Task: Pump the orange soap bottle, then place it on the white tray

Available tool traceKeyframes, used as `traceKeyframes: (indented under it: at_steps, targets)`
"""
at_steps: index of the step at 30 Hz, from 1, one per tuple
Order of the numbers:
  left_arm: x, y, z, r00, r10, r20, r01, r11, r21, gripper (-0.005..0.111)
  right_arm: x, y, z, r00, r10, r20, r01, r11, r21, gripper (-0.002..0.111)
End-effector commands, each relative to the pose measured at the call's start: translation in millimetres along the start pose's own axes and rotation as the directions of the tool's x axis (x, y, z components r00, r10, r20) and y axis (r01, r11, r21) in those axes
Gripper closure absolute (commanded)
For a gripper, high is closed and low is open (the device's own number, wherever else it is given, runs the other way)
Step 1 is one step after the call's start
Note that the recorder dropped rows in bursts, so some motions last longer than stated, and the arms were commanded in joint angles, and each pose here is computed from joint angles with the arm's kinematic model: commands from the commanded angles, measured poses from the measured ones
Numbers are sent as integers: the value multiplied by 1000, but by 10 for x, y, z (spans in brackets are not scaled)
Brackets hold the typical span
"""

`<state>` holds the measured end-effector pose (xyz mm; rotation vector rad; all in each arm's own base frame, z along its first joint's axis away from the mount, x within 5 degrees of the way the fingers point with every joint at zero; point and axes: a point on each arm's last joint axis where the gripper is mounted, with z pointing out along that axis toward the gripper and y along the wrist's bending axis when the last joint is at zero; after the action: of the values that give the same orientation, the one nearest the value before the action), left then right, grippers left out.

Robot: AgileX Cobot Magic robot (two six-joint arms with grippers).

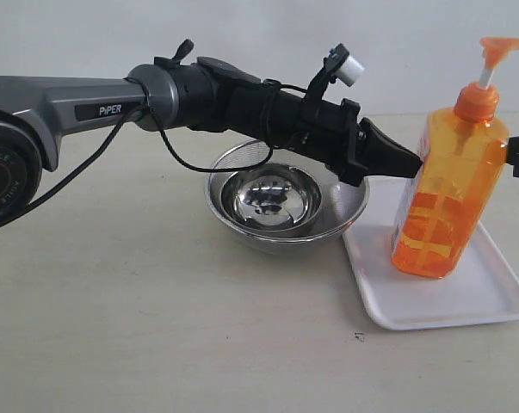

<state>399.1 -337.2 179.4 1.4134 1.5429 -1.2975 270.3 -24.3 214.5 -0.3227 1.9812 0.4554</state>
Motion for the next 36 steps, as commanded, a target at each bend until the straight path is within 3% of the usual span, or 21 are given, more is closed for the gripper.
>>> traceKeyframes:
  at_steps: [1,36]
  targets:
    - [-37,-65,27,1000,0,3,0,999,45,102,-9,-2,11,1000,-6,0,6,1000,2,108]
    - [-51,-151,135,1000,8,-3,-8,997,77,102,-4,-12,11,1000,-8,-6,8,1000,13,108]
